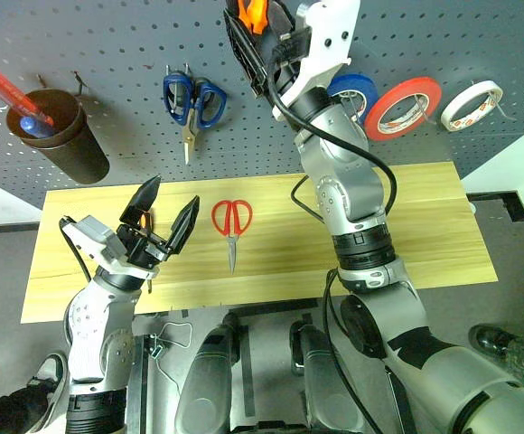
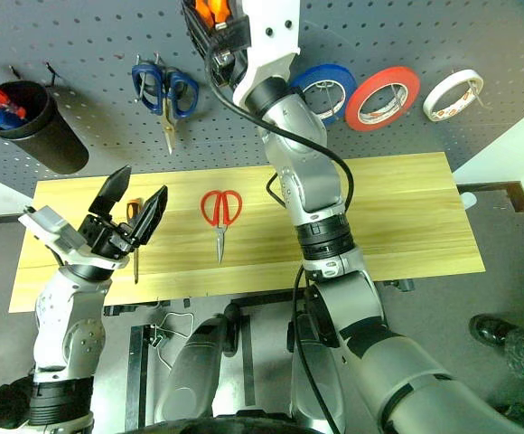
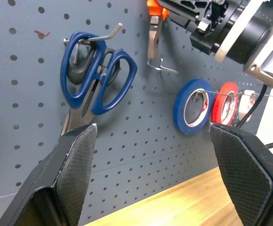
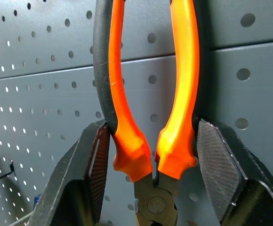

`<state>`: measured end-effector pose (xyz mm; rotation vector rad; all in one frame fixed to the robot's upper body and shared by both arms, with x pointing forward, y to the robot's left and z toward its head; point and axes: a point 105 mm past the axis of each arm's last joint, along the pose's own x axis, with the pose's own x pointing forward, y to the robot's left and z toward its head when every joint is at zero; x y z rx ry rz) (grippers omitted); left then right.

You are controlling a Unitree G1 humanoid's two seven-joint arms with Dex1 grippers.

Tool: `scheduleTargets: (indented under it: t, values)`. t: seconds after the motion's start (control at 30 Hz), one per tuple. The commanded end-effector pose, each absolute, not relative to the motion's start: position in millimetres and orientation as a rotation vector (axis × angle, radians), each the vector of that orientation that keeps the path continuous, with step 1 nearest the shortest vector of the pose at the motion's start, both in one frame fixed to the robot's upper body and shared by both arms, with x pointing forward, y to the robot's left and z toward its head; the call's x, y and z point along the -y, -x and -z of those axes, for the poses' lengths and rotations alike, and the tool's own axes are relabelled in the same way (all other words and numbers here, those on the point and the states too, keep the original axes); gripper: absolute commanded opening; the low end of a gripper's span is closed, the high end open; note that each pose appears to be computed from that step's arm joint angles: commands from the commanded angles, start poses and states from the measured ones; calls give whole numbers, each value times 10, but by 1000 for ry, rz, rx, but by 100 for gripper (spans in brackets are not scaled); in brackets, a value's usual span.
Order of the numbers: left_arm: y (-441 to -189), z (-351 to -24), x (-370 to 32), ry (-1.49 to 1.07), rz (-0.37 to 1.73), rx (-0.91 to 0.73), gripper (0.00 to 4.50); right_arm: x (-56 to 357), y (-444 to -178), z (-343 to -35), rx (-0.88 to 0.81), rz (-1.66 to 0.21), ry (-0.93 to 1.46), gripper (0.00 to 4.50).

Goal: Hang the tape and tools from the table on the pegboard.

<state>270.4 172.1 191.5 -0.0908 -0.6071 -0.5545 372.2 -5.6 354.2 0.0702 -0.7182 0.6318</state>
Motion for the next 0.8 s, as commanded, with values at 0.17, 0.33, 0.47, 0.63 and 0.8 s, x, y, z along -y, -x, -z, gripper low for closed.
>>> scheduleTargets:
  t: [0.17, 0.33, 0.47, 0.63, 0.8]
  values:
    - [-2661, -2011, -1696, 71, 564, 639, 399, 171, -3641, -3734, 806, -595, -70, 239]
    - [-2680, -2004, -1685, 74, 570, 638, 399, 226, -3648, -3740, 805, -576, -54, 239]
    - [-2692, -2007, -1667, 77, 576, 639, 399, 270, -3652, -3716, 798, -562, -37, 239]
    - [-2696, -2006, -1664, 76, 579, 638, 399, 301, -3658, -3670, 784, -553, -27, 239]
    - [-2700, -2016, -1669, 73, 578, 637, 399, 304, -3660, -3615, 763, -553, -25, 239]
